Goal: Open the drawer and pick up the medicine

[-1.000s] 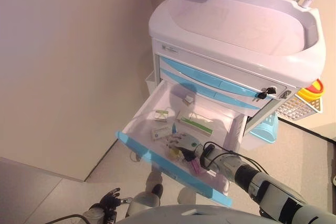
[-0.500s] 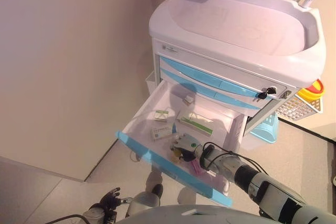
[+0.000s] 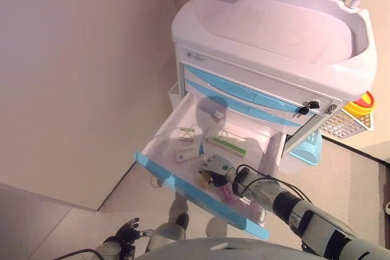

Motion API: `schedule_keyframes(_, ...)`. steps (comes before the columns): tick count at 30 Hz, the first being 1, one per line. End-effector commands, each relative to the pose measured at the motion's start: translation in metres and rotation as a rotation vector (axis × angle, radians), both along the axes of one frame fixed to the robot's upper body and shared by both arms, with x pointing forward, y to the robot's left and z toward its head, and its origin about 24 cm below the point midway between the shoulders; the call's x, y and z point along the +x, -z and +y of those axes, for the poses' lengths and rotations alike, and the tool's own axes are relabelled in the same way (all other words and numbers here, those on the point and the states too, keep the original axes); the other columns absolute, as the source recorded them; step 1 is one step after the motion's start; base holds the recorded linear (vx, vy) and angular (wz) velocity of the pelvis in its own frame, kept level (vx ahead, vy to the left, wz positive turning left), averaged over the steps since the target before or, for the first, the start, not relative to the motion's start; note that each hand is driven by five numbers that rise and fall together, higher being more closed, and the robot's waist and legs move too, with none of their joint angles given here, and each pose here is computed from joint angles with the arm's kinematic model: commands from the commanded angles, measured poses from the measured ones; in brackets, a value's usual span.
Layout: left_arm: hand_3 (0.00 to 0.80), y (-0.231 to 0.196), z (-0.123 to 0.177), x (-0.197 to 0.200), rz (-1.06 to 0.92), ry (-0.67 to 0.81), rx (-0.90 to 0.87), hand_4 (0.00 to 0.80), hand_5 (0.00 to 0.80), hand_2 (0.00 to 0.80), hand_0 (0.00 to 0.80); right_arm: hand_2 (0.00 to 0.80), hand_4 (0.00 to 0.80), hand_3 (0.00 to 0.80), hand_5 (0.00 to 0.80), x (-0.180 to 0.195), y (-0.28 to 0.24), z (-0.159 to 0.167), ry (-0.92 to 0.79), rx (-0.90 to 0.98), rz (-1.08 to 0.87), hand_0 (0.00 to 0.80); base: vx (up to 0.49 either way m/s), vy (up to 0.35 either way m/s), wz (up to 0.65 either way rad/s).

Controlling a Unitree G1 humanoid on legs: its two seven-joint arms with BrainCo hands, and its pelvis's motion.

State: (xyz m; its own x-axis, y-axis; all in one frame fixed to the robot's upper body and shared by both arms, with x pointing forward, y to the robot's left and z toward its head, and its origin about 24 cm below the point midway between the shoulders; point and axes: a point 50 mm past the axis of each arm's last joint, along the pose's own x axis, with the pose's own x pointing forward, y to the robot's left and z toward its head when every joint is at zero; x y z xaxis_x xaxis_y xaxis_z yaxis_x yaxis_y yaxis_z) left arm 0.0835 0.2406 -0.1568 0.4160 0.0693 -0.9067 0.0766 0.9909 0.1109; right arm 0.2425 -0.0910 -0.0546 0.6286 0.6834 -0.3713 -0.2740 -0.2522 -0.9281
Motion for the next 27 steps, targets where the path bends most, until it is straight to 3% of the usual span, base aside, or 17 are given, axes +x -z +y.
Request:
schedule_keyframes(1,0.0,0.004,-0.012,0.004,0.025,0.054,-0.022,0.0,0.0,0.0,0.0,0.8,0.8,0.8,0.8,0.022,-0.047,0.013,-0.023,0.15,-0.096,0.8,0.016,0.006,-0.16)
schedule_keyframes(14,0.0,0.002,-0.002,-0.002,0.03,-0.018,-0.022,0.0,0.0,0.0,0.0,0.8,0.8,0.8,0.8,0.04,-0.172,-0.015,-0.047,0.302,-0.188,0.8,0.006,0.019,-0.19)
schedule_keyframes(27,0.0,0.005,0.0,-0.014,0.058,-0.052,-0.022,0.0,0.0,0.0,0.0,0.8,0.8,0.8,0.8,0.043,-0.315,-0.045,-0.044,0.737,-0.293,0.8,0.021,0.035,-0.16)
